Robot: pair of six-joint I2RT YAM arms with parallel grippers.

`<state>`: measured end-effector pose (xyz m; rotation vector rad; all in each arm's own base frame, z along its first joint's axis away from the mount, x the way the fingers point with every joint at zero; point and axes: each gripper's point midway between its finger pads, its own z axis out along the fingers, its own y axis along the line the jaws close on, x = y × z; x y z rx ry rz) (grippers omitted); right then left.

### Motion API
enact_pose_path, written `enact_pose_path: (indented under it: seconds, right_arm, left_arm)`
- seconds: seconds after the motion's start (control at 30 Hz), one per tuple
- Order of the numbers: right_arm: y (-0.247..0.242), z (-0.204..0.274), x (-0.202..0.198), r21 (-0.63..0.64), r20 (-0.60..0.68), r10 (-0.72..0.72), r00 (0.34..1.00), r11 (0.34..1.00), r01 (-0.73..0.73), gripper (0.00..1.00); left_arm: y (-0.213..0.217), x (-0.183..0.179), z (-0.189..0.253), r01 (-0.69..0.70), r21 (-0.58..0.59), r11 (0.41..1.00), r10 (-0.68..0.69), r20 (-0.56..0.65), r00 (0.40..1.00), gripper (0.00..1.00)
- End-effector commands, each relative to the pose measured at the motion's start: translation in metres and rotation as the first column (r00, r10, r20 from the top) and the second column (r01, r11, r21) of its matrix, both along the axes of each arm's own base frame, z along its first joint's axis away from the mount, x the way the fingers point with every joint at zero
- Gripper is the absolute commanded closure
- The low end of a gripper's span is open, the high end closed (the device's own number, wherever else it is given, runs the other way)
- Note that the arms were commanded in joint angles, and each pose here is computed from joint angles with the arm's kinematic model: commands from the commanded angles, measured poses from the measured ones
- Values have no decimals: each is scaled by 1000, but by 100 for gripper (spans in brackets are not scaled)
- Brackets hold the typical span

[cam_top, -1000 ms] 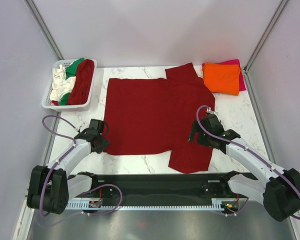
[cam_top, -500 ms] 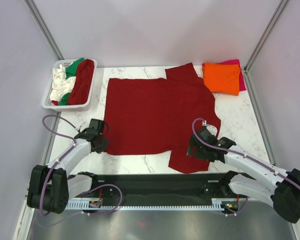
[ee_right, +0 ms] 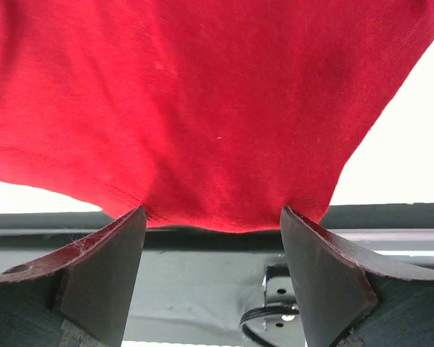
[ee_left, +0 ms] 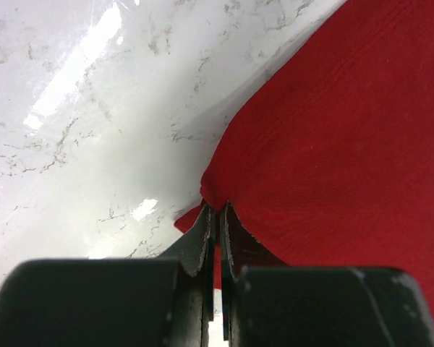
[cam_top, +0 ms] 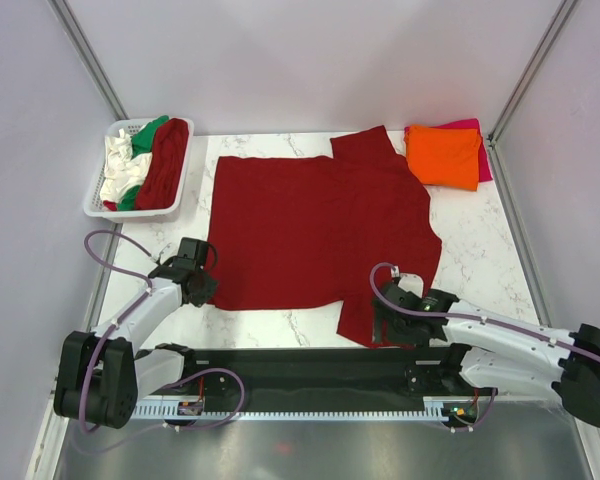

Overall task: Fold and stack the t-shirts
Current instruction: Fold the tshirt

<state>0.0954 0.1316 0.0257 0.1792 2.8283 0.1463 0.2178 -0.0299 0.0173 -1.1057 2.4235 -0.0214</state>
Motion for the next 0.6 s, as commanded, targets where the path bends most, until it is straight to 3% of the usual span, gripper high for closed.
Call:
enact_pose_path:
  seconds: [0.0, 0.17, 0.23, 0.27, 0.37, 0.47, 0.57]
  right_arm:
    - [-3, -17, -3, -45, -21, -14, 1000, 999, 13, 17]
    - [0, -35, 1, -87, -13, 12, 1000, 996, -13, 24]
    - [0, -33, 4, -87, 0, 12, 1000, 996, -12, 42]
    - [2, -30, 6, -77, 10, 14, 1000, 997, -14, 64]
    - [1, -19, 10, -82, 37, 15, 999, 997, -12, 89]
    - [-1, 4, 15, -99, 67, 27, 997, 995, -20, 100]
    - [-4, 32, 20, -87, 109, 13, 994, 996, -4, 100]
  left_arm:
    - [1, 5, 4, 6, 2, 1000, -6, 31, 999, 98]
    - [2, 4, 5, 5, 2, 1000, -5, 38, 999, 98]
    - [1, 4, 6, 6, -1, 1000, -6, 45, 999, 98]
    - [1, 4, 5, 6, -1, 1000, -6, 45, 999, 98]
    - [-1, 4, 7, 30, -4, 1000, -30, 49, 998, 98]
    - [-11, 2, 23, 71, -61, 996, -66, 87, 994, 98]
    - [-17, 15, 63, 92, -91, 992, -69, 230, 971, 98]
